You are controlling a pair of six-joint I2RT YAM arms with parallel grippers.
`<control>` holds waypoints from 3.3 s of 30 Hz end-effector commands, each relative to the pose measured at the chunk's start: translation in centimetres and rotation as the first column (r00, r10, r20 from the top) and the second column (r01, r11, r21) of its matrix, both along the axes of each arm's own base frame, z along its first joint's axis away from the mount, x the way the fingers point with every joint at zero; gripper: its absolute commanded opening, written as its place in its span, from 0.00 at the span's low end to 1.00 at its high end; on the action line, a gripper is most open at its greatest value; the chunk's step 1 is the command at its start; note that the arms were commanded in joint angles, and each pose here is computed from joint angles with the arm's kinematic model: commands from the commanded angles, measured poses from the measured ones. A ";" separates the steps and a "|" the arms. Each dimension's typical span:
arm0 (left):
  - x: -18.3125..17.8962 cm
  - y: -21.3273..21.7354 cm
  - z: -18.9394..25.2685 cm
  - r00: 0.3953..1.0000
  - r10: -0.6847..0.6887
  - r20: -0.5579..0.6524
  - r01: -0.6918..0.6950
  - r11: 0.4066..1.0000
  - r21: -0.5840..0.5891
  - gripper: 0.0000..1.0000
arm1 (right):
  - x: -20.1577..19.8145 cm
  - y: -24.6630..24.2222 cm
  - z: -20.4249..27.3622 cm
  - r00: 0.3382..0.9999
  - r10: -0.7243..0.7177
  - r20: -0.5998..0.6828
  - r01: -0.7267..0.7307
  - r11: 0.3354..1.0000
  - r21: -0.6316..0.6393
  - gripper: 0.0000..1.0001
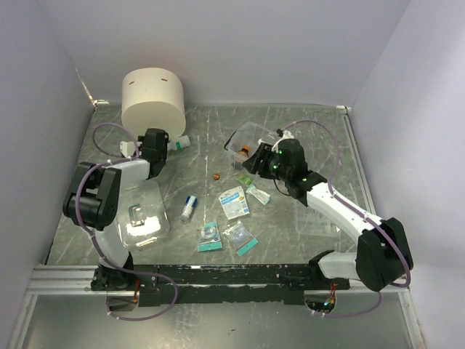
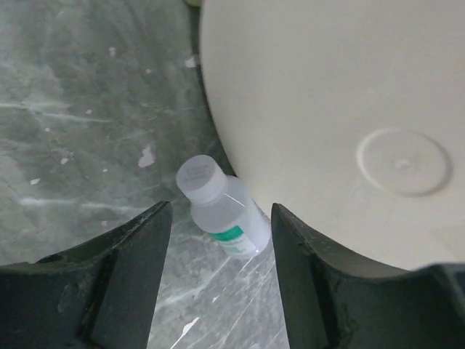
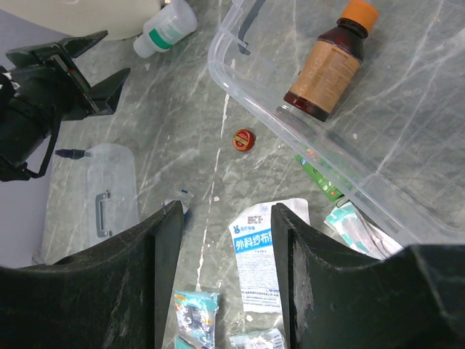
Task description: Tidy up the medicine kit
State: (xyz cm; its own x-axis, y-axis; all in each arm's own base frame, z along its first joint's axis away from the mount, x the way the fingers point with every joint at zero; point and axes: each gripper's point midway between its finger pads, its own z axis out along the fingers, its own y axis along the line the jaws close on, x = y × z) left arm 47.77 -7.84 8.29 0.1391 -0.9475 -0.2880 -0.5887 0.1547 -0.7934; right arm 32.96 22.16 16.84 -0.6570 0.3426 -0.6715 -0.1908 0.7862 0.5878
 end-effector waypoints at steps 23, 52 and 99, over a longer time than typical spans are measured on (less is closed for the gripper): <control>4.3 -0.3 -3.5 1.000 0.029 0.001 -0.029 0.988 -0.153 0.74 | -0.2 -1.4 -0.3 0.998 -0.068 0.009 0.068 0.997 -0.021 0.49; 0.1 -1.2 -2.8 0.991 -0.123 -0.044 0.119 0.989 -0.086 0.23 | -0.4 -1.6 0.2 0.997 -0.075 0.014 0.075 0.997 -0.019 0.45; -19.2 -14.9 23.4 -0.130 -0.984 0.125 0.765 -0.020 0.644 0.22 | -6.4 14.6 12.3 0.744 0.503 0.440 -0.574 0.818 0.035 0.71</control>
State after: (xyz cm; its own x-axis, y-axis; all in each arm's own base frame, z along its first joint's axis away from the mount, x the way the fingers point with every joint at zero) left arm 29.95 -21.60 27.83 -0.6374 -0.1653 -0.7526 0.5732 0.5511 -0.6064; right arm 26.95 35.89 26.78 -0.5109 0.1167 -0.8517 -0.7427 0.4391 0.5056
